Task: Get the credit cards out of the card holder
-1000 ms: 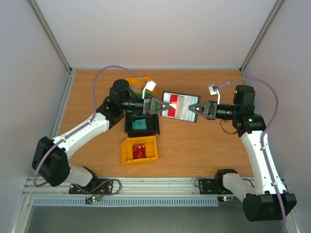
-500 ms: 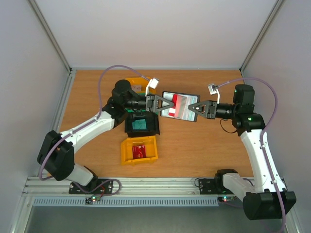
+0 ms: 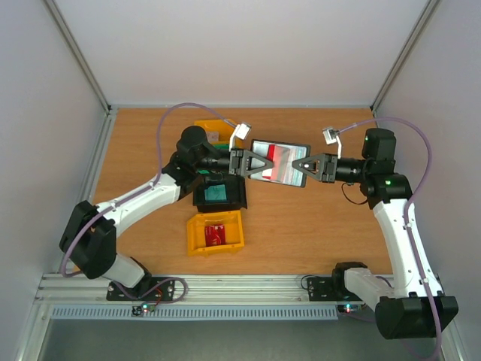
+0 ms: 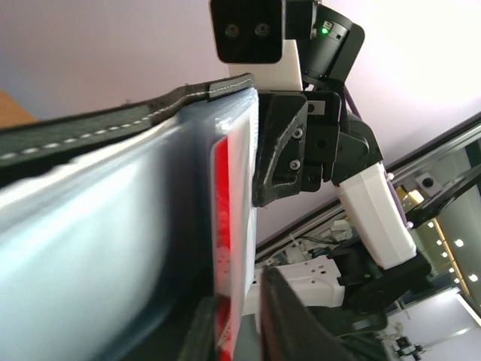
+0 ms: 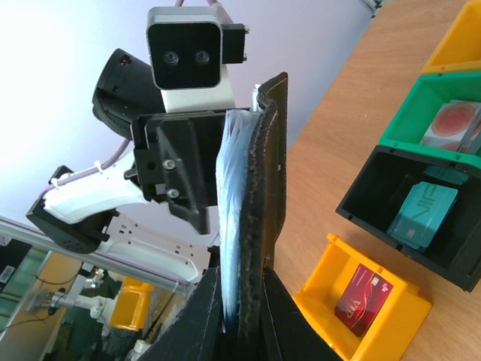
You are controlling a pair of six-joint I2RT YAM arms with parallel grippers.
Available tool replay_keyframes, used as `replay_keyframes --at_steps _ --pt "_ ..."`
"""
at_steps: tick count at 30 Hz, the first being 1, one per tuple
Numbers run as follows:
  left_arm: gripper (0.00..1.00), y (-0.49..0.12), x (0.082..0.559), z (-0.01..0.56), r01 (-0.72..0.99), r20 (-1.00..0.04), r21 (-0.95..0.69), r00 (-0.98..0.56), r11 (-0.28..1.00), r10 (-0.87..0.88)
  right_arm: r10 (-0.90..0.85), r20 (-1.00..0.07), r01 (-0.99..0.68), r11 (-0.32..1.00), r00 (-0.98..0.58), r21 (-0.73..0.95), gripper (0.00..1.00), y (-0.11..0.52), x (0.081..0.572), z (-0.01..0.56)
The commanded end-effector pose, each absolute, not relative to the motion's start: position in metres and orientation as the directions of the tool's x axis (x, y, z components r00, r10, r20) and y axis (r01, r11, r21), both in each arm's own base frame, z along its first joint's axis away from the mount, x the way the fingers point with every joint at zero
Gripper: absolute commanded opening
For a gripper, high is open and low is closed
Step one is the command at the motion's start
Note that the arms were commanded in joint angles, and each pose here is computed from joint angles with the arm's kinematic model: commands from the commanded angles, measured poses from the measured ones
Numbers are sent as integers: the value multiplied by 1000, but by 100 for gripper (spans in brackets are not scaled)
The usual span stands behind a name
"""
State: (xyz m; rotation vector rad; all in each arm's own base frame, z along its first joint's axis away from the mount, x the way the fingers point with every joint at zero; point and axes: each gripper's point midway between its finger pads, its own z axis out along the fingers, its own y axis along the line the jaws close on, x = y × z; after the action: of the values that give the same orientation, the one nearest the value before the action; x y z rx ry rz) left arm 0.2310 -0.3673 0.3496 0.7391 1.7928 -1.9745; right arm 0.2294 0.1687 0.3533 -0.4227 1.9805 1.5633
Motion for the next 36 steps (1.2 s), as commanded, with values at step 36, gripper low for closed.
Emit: replay_keyframes --at_steps 36 --pt "0 -229 189 454 -212 208 976 871 -41 446 308 -287 -157 385 -907 909 1 105 281 335"
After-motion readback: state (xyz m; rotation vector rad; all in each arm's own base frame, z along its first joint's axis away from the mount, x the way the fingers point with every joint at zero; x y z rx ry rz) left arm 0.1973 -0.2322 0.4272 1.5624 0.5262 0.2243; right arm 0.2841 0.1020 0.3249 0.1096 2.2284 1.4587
